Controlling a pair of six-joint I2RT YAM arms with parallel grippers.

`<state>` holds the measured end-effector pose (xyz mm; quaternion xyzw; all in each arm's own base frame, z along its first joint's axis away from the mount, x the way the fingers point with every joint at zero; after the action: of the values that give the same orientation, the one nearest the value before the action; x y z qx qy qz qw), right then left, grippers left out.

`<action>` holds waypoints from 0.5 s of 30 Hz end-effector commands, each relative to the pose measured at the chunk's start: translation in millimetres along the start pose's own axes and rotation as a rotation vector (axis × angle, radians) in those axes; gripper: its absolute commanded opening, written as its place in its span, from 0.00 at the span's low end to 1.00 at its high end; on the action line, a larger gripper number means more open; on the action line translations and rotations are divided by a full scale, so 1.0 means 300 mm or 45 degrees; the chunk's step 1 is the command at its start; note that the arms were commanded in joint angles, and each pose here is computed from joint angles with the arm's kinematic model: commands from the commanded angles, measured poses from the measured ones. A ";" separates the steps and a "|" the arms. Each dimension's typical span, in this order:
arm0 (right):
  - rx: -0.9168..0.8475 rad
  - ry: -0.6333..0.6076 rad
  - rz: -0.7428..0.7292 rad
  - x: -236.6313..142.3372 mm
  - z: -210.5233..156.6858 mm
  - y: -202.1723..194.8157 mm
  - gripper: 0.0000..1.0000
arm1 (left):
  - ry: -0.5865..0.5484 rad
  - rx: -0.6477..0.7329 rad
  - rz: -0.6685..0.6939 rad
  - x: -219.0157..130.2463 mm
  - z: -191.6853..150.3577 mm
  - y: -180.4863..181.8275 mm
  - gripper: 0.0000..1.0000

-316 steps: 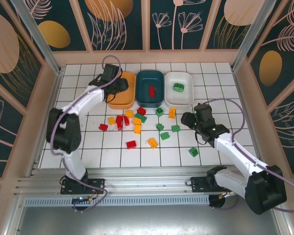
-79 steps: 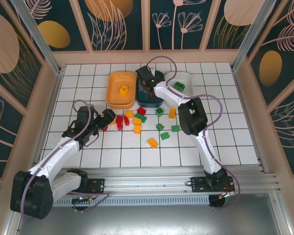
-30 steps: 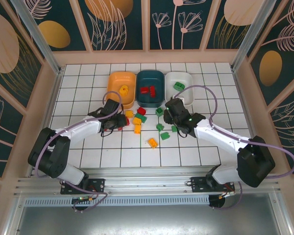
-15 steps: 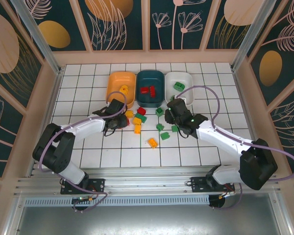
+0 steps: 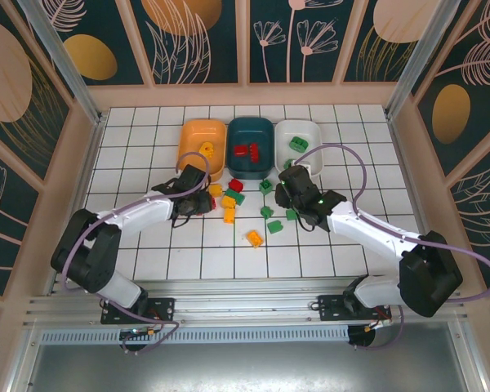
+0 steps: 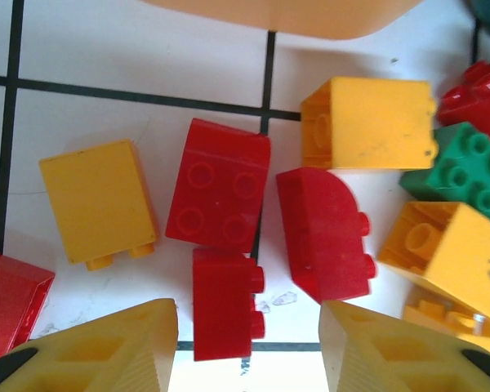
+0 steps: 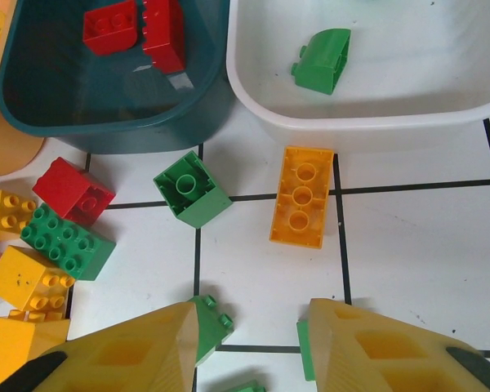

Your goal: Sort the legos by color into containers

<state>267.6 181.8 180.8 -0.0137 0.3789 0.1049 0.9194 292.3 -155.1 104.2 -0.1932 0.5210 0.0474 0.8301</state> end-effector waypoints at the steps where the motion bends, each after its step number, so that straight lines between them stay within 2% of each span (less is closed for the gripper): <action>1: 0.043 -0.007 -0.010 -0.005 -0.007 -0.014 0.41 | 0.011 0.046 0.080 0.031 -0.012 0.024 0.49; 7: 0.061 0.001 0.023 -0.001 -0.011 -0.001 0.41 | 0.039 0.051 0.064 0.081 -0.023 0.014 0.43; 15: 0.064 0.004 0.026 -0.005 -0.019 -0.004 0.41 | 0.040 0.067 0.079 0.080 -0.025 0.020 0.29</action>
<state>265.0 183.0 176.2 -0.0014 0.3882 0.1103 0.9150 294.4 -155.2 75.2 -0.1630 0.5449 0.0594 0.8204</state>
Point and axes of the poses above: each hand's point on the last joint's axis, 136 mm out from that joint toward the fingers, its own x axis out along the fingers, its own y axis along the line the jaws close on, z = x × y, the point moved 6 cm from there along -x, back along the fingers, and after that the axes turned 12 degrees about -x, right-handed, at the moved point
